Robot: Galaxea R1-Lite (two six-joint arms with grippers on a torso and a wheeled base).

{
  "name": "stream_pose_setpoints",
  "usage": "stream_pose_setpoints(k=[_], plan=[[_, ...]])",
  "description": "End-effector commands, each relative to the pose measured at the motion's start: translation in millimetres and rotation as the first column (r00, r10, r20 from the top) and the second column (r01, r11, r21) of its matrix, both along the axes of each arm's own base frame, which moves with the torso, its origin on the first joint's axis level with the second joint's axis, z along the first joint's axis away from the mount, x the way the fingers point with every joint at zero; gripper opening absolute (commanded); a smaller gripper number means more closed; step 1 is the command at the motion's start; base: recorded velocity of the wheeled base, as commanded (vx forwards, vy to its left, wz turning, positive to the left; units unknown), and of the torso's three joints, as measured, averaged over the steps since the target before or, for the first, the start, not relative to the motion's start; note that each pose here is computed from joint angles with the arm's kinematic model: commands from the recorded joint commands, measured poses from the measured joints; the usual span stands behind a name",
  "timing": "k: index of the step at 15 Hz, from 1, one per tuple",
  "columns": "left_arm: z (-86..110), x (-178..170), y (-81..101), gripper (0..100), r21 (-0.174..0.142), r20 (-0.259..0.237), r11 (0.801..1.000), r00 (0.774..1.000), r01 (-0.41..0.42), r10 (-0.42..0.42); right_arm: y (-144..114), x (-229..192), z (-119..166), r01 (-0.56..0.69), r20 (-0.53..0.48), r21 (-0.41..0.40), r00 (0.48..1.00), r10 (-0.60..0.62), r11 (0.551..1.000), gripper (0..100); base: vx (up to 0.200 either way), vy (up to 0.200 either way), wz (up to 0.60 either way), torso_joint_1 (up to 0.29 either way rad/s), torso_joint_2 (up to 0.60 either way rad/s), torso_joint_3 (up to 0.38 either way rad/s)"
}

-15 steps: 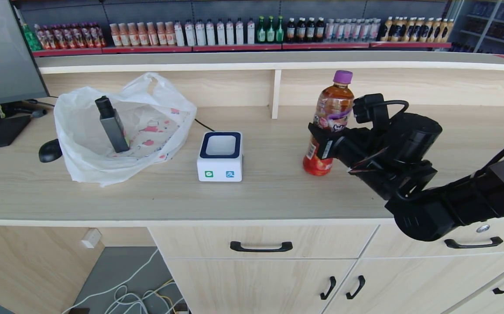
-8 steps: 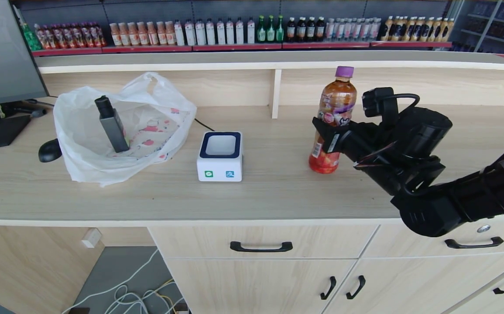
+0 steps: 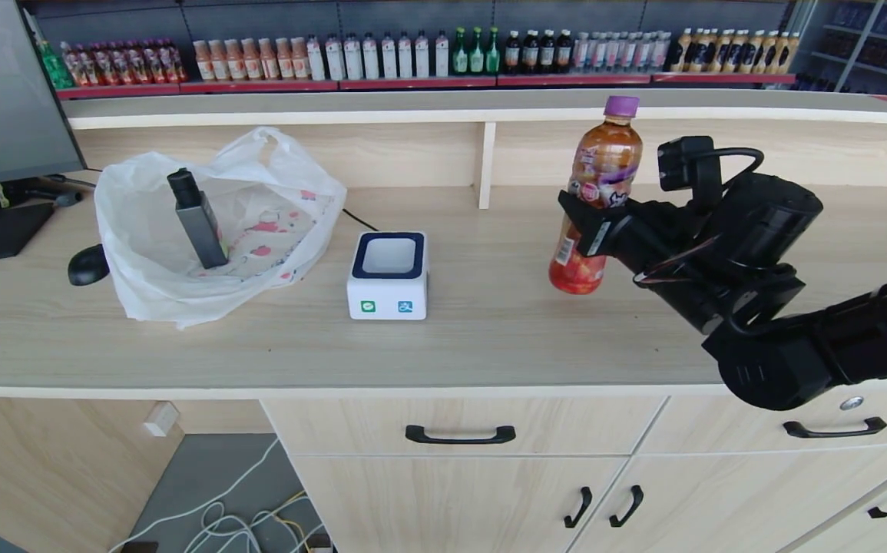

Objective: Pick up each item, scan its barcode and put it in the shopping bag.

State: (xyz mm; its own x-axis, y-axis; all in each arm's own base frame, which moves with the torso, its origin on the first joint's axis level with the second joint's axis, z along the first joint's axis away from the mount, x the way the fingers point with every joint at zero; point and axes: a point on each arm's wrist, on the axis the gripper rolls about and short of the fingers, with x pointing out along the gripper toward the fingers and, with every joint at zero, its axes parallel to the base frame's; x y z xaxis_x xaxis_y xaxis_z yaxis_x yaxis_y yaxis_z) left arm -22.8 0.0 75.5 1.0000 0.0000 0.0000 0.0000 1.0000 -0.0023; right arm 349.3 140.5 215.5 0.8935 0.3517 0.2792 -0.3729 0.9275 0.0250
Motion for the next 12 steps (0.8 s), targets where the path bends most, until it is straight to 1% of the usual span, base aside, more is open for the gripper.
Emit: stream_pose_setpoints(k=[1, 5, 8, 12], plan=[[0.0, 0.0, 0.0, 100, -0.001, 0.0, 1.0, 1.0, 0.0, 0.0, -2.4, -5.5, 10.1, -0.005, 0.026, 0.008, 1.0, 0.005, 1.0, 0, 0.0, 0.0, 0.0, 0.0, 0.0, 0.0], [0.0, 0.0, 0.0, 100, -0.001, 0.0, 1.0, 1.0, 0.0, 0.0, -5.1, -13.8, 22.8, -0.031, 0.055, 0.009, 0.998, 0.031, 0.999, 0, 0.0, 0.0, 0.0, 0.0, 0.0, 0.0], [0.0, 0.0, 0.0, 100, -0.001, 0.0, 1.0, 1.0, 0.0, 0.0, -11.3, -29.9, 42.9, -0.049, 0.073, 0.033, 0.996, 0.046, 0.998, 0, 0.0, 0.0, 0.0, 0.0, 0.0, 0.0], [0.0, 0.0, 0.0, 100, -0.001, 0.0, 1.0, 1.0, 0.0, 0.0, -17.7, -50.9, 58.5, -0.078, 0.084, 0.058, 0.994, 0.073, 0.995, 0, 0.0, 0.0, 0.0, 0.0, 0.0, 0.0]])
